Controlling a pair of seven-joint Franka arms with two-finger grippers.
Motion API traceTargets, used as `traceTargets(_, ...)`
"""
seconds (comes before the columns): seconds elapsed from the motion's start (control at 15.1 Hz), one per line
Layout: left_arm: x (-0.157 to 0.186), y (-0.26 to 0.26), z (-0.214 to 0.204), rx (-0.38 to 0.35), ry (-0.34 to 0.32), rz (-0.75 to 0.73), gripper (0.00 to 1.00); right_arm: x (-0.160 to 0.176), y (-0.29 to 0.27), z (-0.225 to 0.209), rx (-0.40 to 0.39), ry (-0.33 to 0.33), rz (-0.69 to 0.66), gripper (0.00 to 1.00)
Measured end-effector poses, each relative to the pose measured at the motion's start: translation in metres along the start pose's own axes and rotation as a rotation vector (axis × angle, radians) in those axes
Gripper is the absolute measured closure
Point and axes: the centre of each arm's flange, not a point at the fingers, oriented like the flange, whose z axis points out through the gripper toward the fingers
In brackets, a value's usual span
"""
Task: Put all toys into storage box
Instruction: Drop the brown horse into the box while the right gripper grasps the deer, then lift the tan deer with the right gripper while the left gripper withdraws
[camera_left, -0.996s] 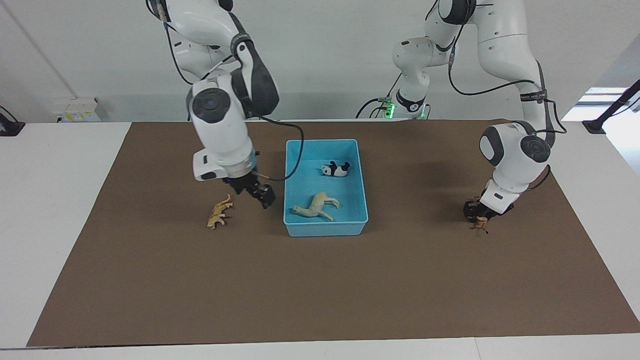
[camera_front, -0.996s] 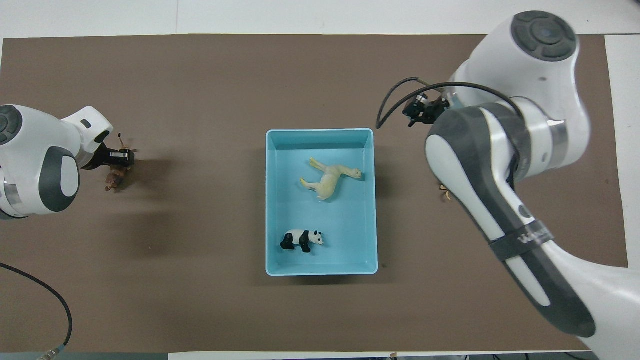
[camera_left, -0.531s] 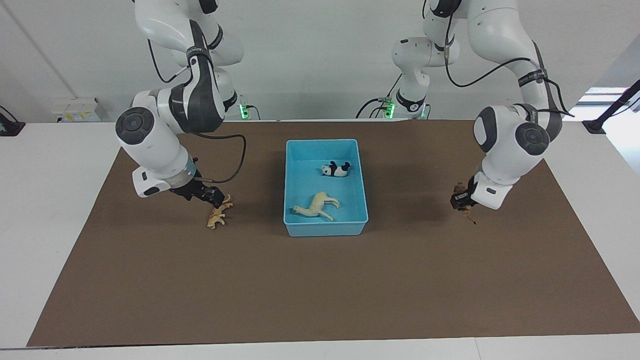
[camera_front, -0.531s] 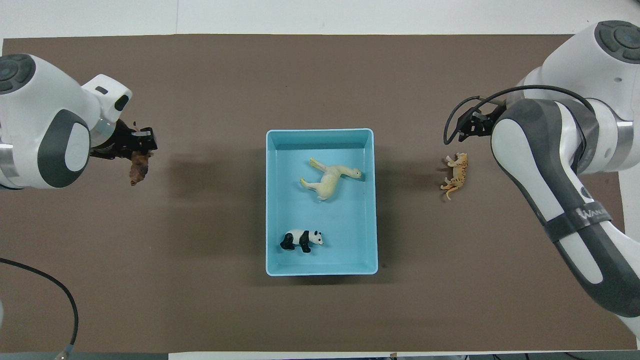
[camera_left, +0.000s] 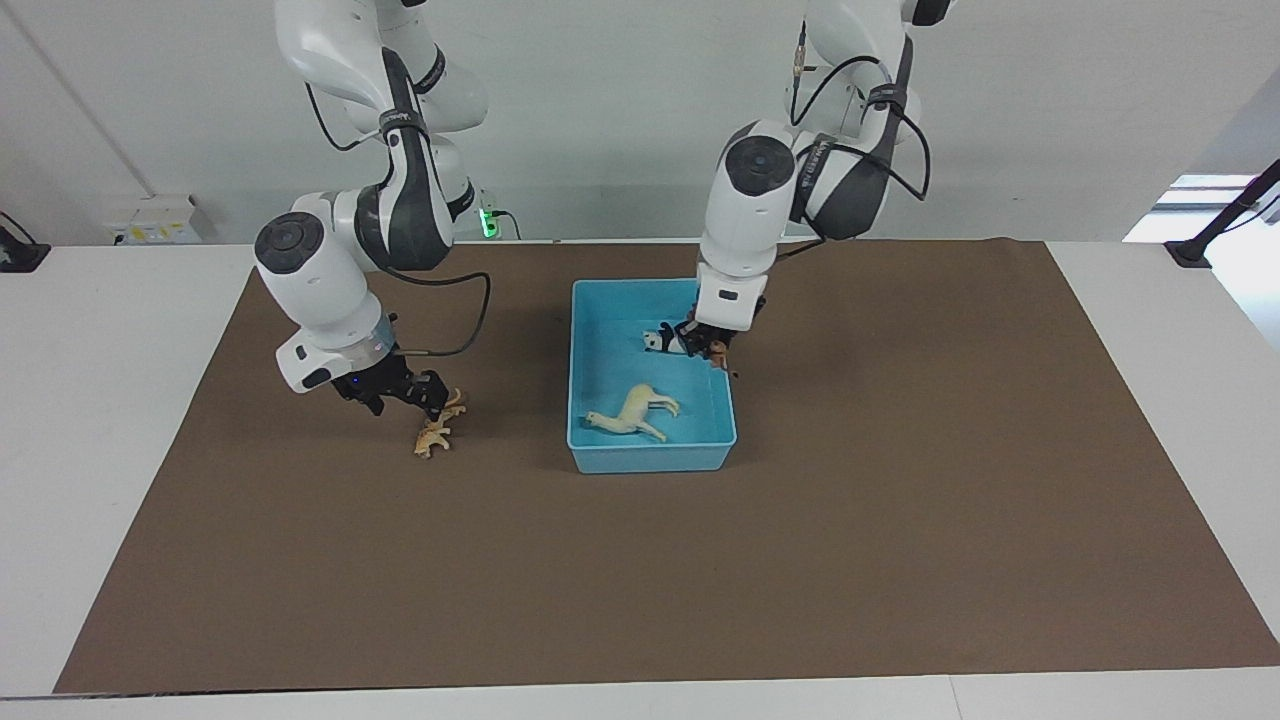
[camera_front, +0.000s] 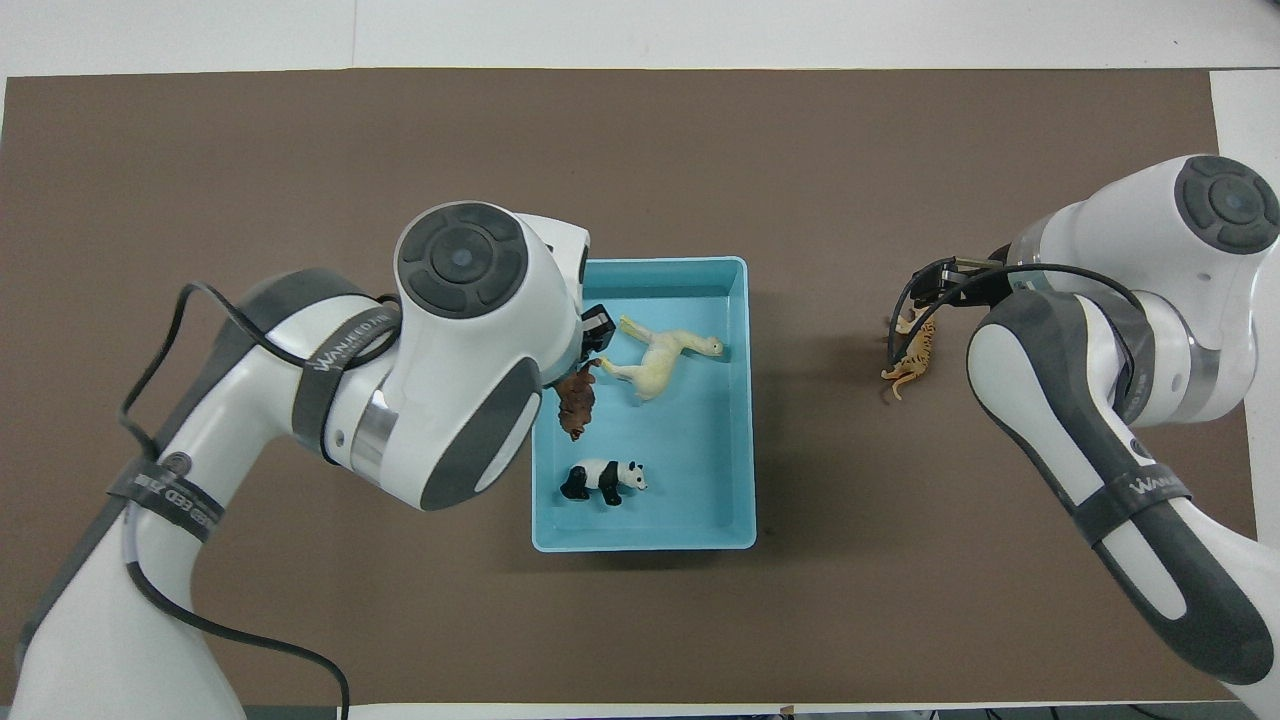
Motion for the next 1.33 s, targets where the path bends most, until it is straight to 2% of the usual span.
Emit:
traceTargets(0.2, -0.028, 0.008, 0.02, -0.007, 0.003, -0.003, 0.63, -0.016, 0.005, 0.015, 0.004, 0.027, -0.015, 0.07)
traceTargets(0.4, -0.025, 0.004, 0.018, -0.007, 0.005, -0.013, 0.33, -0.026, 0.009, 0.024, 0.004, 0.036, -0.053, 0.07)
traceTargets(0.6, -0.019, -0.005, -0.002, -0.005, 0.008, -0.029, 0.01, -0.029, 0.01, 0.028, 0.003, 0.033, -0.063, 0.07)
traceTargets(0.8, 0.02, -0.053, -0.063, -0.008, 0.016, -0.01, 0.0, -0.03, 0.01, 0.035, 0.0, 0.025, -0.063, 0.07)
traceTargets(1.06, 0.1, -0.169, -0.14, 0.011, -0.004, 0.146, 0.0, -0.031, 0.01, 0.054, -0.008, -0.006, -0.064, 0.09)
traceTargets(1.19, 0.123, -0.212, -0.157, 0.034, -0.045, 0.268, 0.0, -0.031, 0.009, 0.063, -0.011, -0.015, -0.065, 0.12)
traceTargets(1.33, 0.139, -0.237, -0.157, 0.046, -0.076, 0.35, 0.0, -0.032, 0.007, 0.068, -0.012, -0.018, -0.07, 0.12)
